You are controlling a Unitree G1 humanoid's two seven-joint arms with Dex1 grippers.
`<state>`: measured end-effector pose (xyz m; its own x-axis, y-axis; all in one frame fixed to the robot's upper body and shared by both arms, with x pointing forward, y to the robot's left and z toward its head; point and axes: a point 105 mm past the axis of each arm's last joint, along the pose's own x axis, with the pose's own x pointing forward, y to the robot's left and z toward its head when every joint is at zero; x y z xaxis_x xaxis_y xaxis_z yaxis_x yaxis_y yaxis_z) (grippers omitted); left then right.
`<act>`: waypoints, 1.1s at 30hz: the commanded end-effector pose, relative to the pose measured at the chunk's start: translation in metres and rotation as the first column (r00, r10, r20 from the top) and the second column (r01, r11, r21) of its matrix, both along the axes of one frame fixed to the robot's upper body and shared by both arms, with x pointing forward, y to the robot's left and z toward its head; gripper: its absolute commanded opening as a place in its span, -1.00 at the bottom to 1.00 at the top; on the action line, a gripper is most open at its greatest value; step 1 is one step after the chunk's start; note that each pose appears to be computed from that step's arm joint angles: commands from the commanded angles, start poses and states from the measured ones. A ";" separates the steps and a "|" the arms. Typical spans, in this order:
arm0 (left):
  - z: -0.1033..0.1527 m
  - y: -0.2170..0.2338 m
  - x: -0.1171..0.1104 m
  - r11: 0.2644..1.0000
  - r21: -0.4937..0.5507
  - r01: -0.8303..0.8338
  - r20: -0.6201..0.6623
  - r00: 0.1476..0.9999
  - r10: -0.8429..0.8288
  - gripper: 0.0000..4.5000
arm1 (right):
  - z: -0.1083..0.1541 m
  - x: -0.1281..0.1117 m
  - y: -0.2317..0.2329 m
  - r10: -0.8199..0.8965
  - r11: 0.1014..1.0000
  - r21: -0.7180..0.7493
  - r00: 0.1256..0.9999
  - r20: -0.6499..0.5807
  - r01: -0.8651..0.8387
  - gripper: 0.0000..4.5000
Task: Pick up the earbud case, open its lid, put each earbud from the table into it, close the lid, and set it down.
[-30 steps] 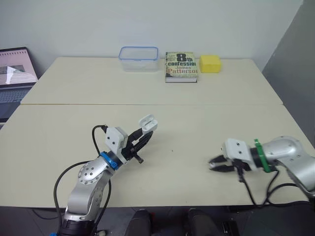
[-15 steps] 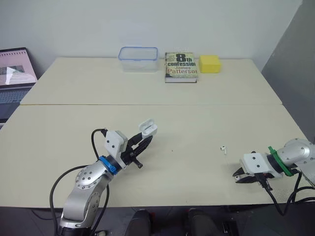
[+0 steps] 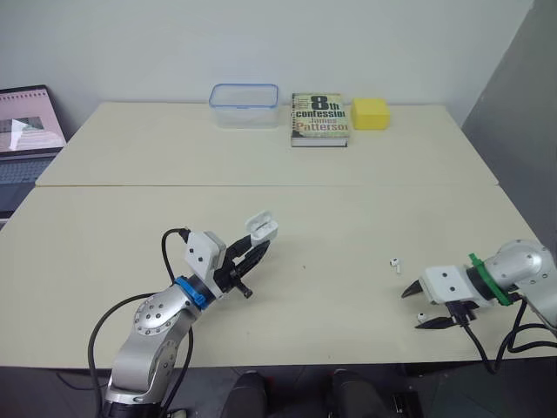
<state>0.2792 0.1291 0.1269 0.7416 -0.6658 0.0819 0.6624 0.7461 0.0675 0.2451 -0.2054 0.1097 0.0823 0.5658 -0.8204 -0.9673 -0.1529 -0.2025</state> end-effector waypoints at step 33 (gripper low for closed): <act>0.002 -0.010 -0.005 1.000 -0.011 -0.001 0.026 1.000 0.001 -0.66 | -0.030 -0.022 -0.020 -0.489 0.847 -0.249 0.872 -0.021 0.469 -0.46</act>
<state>0.2758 0.1229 0.1172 0.7490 -0.6591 0.0674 0.6575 0.7520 0.0472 0.2273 -0.2163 0.0890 0.2482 0.2993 -0.9213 -0.9498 0.2620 -0.1708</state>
